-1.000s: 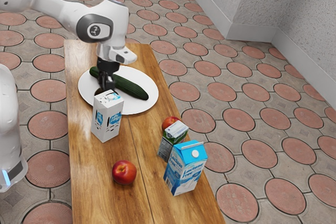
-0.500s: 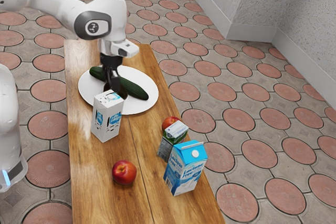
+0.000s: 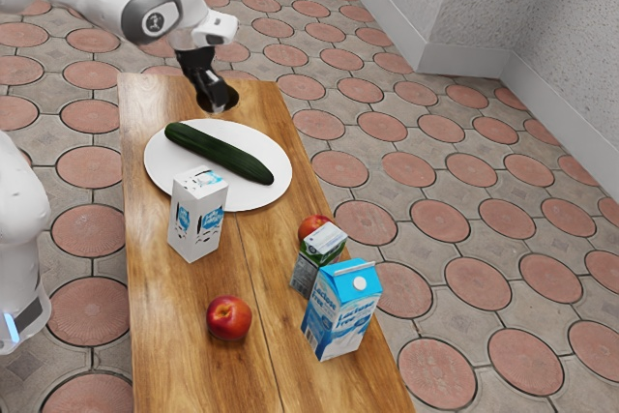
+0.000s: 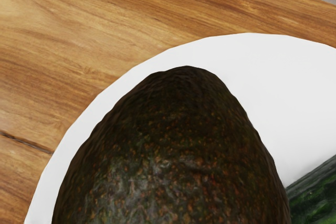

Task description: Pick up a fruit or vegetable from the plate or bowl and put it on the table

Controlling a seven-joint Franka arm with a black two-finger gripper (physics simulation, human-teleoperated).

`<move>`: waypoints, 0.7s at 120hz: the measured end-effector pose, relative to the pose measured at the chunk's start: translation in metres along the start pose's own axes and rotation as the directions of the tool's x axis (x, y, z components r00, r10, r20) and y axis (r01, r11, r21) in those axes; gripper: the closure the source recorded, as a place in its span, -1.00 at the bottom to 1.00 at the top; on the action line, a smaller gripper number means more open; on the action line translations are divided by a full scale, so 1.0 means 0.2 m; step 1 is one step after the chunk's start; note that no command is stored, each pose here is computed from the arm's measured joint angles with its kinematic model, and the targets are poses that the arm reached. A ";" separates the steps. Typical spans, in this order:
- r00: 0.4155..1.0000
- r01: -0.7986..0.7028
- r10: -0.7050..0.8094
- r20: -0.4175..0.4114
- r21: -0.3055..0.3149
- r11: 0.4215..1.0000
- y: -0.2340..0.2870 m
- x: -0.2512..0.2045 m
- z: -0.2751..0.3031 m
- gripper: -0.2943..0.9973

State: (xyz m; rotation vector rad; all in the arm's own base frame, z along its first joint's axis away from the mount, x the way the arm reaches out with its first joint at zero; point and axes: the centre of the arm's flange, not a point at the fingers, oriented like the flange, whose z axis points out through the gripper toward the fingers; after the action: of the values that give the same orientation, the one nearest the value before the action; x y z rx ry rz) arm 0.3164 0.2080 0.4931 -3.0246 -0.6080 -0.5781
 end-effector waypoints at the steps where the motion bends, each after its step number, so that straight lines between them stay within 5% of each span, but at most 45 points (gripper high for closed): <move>1: 1.000 0.007 -0.007 -0.002 0.003 1.000 -0.01 0.00 0.00 -0.09; 40: 0.995 0.086 -0.076 -0.064 0.158 0.984 -0.34 -0.04 -0.07 -0.10; 84: 0.990 0.135 -0.129 -0.058 0.106 0.985 -0.63 -0.12 0.15 -0.09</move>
State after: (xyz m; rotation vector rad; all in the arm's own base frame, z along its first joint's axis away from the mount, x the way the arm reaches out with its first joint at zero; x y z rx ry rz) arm 0.2592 0.3181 0.4472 -2.8741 -0.8138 -0.6028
